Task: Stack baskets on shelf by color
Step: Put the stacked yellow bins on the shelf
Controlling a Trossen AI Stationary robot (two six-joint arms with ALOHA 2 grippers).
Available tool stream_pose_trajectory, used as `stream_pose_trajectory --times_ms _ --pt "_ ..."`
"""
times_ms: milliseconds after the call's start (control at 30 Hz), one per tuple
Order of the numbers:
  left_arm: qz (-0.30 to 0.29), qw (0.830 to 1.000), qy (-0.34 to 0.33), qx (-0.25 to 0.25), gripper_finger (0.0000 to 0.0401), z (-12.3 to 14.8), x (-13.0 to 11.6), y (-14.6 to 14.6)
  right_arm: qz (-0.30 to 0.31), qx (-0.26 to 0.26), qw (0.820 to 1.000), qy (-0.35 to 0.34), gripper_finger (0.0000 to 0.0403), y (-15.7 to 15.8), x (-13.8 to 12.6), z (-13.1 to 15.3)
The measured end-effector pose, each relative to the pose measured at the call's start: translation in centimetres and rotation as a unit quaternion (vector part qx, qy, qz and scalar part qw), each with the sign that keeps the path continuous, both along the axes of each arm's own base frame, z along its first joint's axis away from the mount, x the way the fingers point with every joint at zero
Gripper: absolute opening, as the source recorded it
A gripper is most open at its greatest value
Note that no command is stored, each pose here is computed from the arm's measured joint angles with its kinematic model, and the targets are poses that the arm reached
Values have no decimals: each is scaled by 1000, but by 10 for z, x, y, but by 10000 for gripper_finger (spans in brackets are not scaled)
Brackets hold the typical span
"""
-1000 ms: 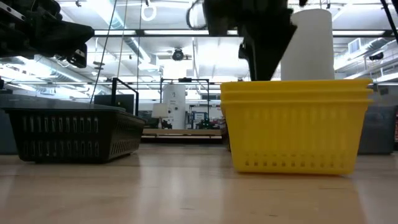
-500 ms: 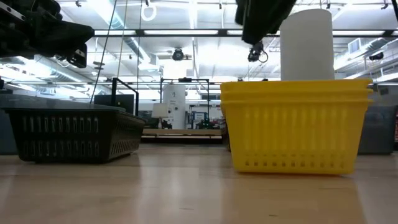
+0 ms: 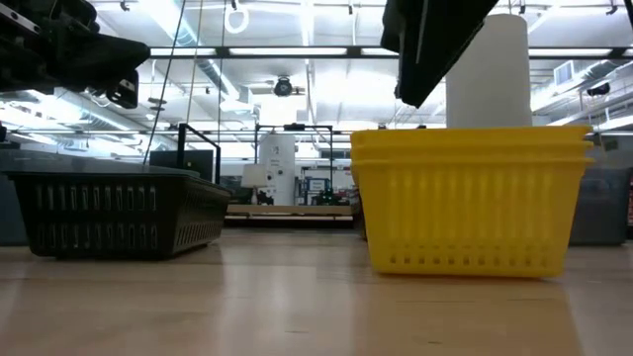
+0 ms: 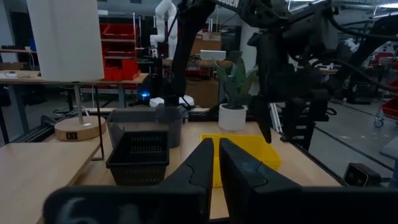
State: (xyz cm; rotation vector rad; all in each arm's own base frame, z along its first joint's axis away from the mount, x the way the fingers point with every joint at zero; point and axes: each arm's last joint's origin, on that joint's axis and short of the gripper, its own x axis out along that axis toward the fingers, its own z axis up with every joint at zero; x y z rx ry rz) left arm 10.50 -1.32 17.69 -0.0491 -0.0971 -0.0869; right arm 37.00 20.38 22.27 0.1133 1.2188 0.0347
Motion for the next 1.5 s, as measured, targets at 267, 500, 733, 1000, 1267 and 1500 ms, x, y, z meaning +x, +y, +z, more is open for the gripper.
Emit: stream_pose_trajectory --times_ms 267,500,733,1000,1267,1500 --pt "0 1000 2 0 28 0 0 0 4 -15 999 31 240 4 7 -29" --pt "0 1000 -1 0 36 0 0 0 11 -40 997 65 223 3 7 -47" --pt "0 1000 -1 0 27 0 0 0 9 -48 996 74 145 1 6 -48" --pt "0 1000 0 0 32 0 0 0 14 -12 995 98 19 -1 6 -47" --pt "0 1000 1 0 32 0 0 0 9 0 995 102 27 2 10 -16" --pt "0 1000 0 0 25 0 0 0 18 -55 995 84 17 -1 11 19"
